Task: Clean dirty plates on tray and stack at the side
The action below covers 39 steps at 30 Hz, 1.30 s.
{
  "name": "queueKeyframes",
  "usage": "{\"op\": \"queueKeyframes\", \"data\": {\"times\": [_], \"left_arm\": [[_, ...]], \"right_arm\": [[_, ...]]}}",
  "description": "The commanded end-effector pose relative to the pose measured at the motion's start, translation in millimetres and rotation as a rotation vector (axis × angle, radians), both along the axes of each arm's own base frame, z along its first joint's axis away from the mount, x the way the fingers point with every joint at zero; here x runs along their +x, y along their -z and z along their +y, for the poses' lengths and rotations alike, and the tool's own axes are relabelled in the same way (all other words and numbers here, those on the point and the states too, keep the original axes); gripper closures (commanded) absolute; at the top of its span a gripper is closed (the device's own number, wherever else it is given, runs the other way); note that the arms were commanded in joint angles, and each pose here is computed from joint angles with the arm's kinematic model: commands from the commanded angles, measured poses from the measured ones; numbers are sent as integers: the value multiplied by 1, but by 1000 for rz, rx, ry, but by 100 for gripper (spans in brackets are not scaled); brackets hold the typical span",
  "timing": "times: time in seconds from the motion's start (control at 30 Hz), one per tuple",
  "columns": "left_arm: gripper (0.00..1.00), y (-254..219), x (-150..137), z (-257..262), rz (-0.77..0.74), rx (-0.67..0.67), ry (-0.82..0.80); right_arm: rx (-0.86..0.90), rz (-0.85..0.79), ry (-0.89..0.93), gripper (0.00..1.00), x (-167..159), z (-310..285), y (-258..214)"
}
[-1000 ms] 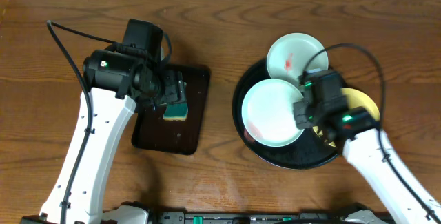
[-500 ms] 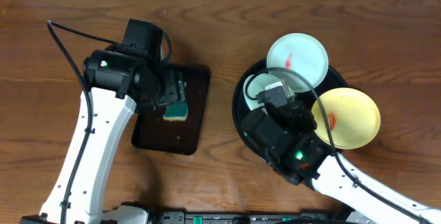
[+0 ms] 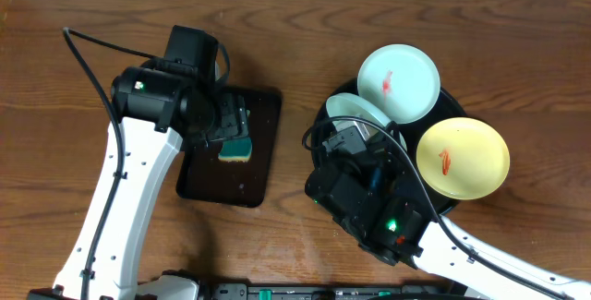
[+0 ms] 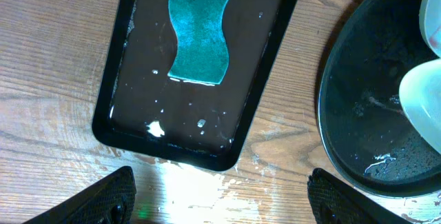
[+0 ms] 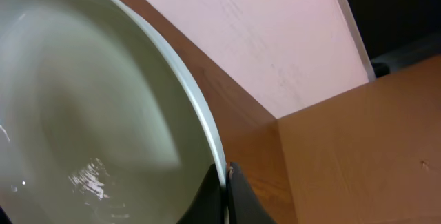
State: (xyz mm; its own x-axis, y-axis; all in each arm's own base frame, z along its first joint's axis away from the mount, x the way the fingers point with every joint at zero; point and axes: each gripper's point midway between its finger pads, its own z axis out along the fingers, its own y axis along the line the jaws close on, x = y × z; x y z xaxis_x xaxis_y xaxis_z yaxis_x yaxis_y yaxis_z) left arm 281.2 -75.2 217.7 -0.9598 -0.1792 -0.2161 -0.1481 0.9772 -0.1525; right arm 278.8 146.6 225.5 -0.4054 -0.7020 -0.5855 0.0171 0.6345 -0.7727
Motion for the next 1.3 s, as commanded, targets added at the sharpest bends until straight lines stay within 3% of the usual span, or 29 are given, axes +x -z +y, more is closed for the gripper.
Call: {"op": "queueKeyframes", "data": {"times": [0.0, 1.27], "left_arm": [[20, -2, 0, 3, -9, 18, 8], [20, -2, 0, 3, -8, 18, 8]], "right_arm": [[25, -10, -15, 99, -1, 3, -9], [19, 4, -25, 99, -1, 4, -7]]}}
